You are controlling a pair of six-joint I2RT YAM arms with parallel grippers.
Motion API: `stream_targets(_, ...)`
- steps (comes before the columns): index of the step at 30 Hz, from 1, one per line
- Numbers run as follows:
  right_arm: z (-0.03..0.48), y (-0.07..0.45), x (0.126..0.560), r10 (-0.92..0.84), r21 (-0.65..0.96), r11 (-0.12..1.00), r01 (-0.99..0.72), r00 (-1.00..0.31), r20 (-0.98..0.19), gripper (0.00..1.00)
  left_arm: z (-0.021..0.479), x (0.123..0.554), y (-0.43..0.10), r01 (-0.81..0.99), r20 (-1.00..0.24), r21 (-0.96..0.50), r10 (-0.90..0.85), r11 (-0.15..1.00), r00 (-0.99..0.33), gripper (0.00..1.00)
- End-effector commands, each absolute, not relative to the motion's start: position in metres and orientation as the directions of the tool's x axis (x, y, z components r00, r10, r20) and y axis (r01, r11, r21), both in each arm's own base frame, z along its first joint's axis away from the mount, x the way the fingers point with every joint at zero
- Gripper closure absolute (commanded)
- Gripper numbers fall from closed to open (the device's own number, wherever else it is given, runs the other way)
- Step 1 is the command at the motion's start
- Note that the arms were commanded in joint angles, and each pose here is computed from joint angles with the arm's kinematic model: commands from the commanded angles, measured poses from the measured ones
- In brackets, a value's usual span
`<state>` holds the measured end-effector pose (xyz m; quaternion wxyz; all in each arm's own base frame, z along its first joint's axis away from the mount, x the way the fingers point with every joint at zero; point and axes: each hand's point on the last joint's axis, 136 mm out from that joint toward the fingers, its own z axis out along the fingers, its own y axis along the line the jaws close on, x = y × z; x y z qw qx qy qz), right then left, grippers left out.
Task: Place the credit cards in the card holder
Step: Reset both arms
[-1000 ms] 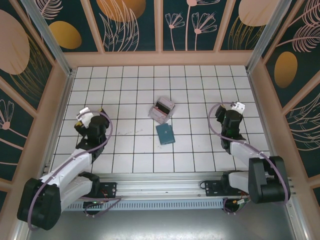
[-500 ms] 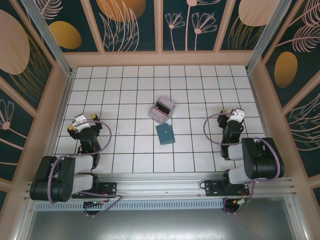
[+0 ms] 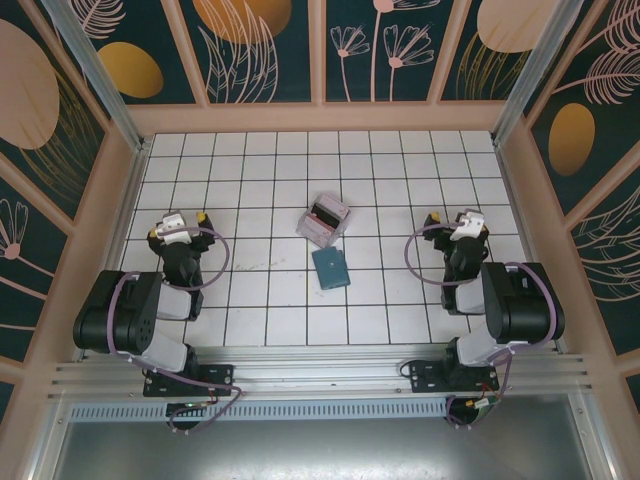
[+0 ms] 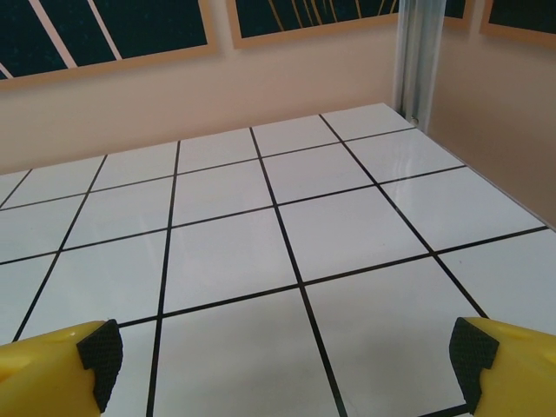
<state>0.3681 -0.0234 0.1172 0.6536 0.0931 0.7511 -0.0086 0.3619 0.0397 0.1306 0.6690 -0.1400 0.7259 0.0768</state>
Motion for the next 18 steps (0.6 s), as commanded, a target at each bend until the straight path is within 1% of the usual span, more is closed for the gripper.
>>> stream_targets(1, 0.1225, -0.0217, 0.3726, 0.127, 0.112, 0.985, 0.130, -0.114, -0.985, 0.01, 0.1397, 0.3650, 0.0392, -0.294, -0.995, -0.079, -0.093, 0.953, -0.036, 0.01)
stream_targets(18, 0.1228, -0.0216, 0.3729, 0.127, 0.112, 0.985, 0.129, -0.114, -0.985, 0.01, 0.1399, 0.3651, 0.0389, -0.292, -0.995, -0.079, -0.094, 0.953, -0.036, 0.01)
